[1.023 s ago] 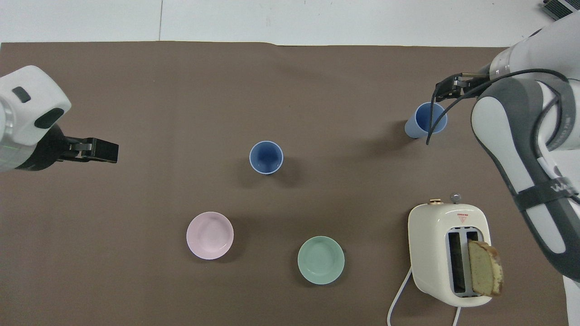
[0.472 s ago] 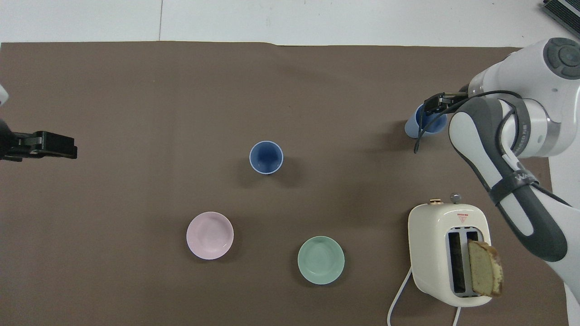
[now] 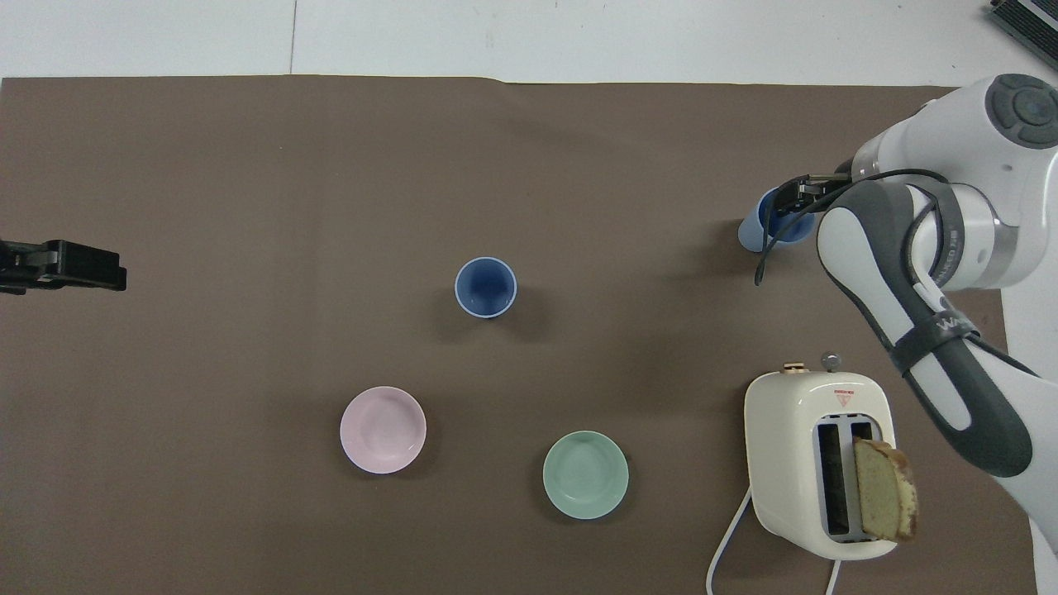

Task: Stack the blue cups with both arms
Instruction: 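Grasp the far blue cup with the right gripper while the left retracts, then carry the blue cup with the right gripper over the placed cup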

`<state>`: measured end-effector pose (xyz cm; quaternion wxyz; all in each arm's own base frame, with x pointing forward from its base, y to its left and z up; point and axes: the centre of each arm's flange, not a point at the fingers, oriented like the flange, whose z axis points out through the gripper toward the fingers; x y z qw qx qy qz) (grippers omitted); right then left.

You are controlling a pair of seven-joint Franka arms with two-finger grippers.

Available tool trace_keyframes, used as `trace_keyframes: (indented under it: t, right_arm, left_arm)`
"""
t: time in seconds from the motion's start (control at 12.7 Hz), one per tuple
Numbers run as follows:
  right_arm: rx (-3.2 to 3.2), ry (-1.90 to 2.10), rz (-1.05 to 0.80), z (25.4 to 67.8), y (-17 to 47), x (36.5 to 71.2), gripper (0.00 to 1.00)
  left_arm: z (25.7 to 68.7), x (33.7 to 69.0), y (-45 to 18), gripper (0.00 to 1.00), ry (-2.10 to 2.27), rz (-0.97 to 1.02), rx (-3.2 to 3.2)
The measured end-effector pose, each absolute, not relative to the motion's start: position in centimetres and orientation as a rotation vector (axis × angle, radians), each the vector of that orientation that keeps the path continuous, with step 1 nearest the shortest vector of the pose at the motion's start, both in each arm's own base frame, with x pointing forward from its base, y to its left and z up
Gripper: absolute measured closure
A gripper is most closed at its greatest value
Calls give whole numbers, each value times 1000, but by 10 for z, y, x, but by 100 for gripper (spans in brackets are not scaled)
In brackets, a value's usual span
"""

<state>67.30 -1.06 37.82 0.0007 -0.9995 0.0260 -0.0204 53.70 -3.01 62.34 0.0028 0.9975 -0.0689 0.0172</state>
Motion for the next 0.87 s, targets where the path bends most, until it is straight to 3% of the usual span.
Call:
trace_keyframes:
  t: [0.16, 0.39, 0.71, 0.87]
  right_arm:
    - [-3138, 80, -67, 379, -10, 673, 65]
    - [-3137, 78, -85, 384, -9, 674, 96]
    - [-3132, 63, -213, 437, -3, 673, 96]
    - [-3124, 27, -253, 472, 18, 663, 96]
  left_arm:
    - [623, 537, -31, 0, -219, 52, 3128]
    - [627, 534, -31, 0, -219, 21, 3125]
    - [681, 518, -34, 0, -232, 23, 3123]
    - [682, 519, -34, 0, -232, 27, 3123]
